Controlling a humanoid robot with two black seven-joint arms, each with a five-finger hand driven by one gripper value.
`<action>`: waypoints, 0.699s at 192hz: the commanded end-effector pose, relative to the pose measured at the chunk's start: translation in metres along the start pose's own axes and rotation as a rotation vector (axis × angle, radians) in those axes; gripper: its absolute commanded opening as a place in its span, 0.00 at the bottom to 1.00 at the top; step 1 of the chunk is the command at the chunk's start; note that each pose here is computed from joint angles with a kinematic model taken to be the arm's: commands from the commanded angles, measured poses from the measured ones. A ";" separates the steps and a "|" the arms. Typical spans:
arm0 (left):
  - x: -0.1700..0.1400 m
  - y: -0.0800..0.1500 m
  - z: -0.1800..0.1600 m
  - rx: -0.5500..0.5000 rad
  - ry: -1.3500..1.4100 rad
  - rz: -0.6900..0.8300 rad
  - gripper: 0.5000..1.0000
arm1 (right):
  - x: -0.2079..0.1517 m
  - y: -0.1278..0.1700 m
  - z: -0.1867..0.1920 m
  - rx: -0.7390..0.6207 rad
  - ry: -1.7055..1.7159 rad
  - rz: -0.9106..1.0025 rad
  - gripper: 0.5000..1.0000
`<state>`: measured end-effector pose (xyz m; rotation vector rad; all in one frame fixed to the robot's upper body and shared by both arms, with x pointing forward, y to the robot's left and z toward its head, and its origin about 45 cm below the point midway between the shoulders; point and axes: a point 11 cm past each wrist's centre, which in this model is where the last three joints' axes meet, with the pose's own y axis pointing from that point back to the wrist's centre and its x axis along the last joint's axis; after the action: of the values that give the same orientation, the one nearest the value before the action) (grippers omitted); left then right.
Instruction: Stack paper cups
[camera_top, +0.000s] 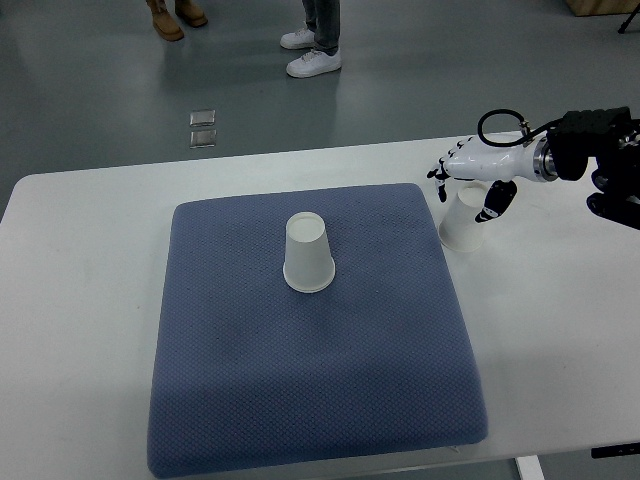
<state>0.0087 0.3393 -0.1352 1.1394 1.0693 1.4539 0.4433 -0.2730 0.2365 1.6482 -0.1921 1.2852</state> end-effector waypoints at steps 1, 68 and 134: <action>0.000 0.000 0.000 0.000 -0.001 0.000 1.00 | -0.003 -0.001 0.002 -0.009 0.001 0.004 0.79; 0.000 0.000 0.000 0.000 0.001 0.000 1.00 | -0.012 -0.010 0.005 -0.024 0.014 0.023 0.80; 0.000 0.000 0.000 0.000 0.001 0.000 1.00 | -0.028 -0.008 0.017 -0.055 -0.024 0.019 0.80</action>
<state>0.0087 0.3393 -0.1352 1.1391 1.0691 1.4539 0.4480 -0.2861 0.2154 1.6230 -0.2431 1.2830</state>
